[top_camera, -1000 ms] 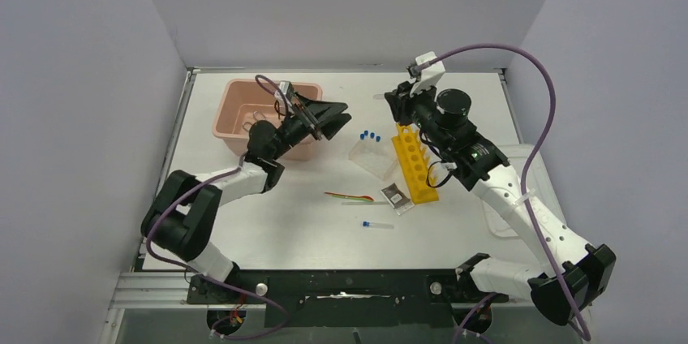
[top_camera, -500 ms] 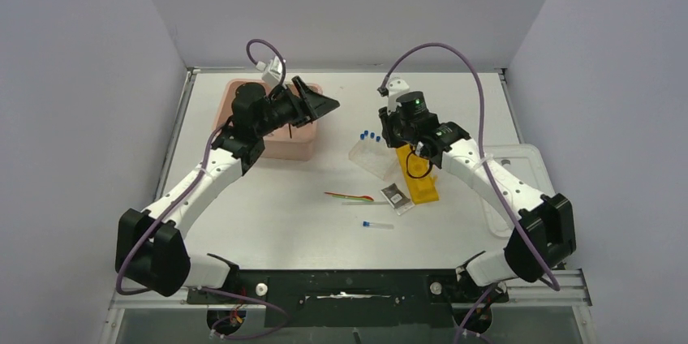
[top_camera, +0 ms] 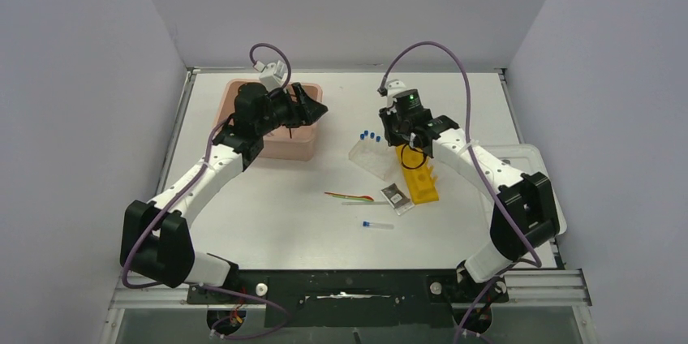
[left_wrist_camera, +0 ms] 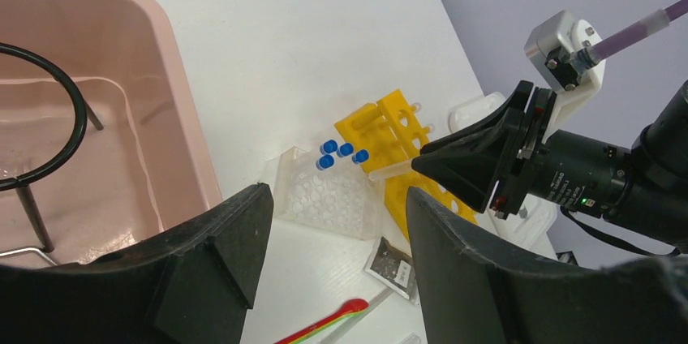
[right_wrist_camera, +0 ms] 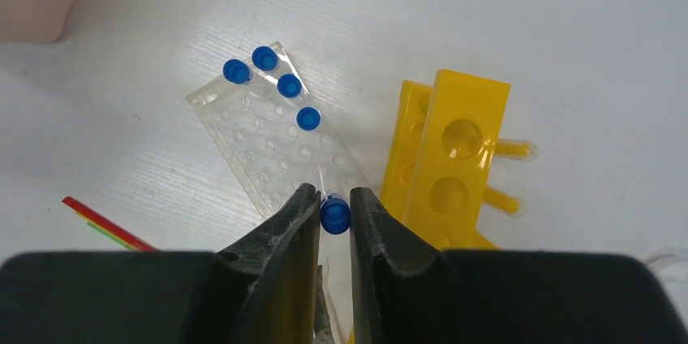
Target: Organize the chemistry lab equipment
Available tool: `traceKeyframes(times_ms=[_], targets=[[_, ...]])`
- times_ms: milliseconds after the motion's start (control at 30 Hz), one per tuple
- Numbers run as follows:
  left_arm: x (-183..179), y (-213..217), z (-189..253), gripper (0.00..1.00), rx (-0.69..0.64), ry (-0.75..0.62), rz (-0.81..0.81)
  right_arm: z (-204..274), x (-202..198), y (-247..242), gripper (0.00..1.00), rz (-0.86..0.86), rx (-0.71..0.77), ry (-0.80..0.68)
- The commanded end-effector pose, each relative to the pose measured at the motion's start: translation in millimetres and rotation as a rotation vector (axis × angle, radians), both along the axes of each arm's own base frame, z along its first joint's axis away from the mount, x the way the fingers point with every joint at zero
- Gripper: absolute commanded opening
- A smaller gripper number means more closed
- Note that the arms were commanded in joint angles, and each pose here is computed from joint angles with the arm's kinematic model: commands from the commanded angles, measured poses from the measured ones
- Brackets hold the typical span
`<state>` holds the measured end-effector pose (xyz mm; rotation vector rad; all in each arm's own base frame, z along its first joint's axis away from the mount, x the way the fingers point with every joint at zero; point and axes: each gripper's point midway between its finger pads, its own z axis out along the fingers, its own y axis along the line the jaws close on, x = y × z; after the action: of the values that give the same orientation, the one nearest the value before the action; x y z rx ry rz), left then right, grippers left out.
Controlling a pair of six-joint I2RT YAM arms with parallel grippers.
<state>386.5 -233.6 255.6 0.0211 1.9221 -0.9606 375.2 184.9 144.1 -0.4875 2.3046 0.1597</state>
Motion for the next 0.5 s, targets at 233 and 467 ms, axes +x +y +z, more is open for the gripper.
traceKeyframes(times_ms=[233, 467], targets=[[8, 0, 13, 0.60, 0.004, -0.075, -0.014, 13, 34, 16, 0.00, 0.040, 0.039, -0.102], [7, 1, 13, 0.61, 0.006, -0.074, -0.013, 5, 37, 15, 0.00, 0.044, 0.021, -0.096]])
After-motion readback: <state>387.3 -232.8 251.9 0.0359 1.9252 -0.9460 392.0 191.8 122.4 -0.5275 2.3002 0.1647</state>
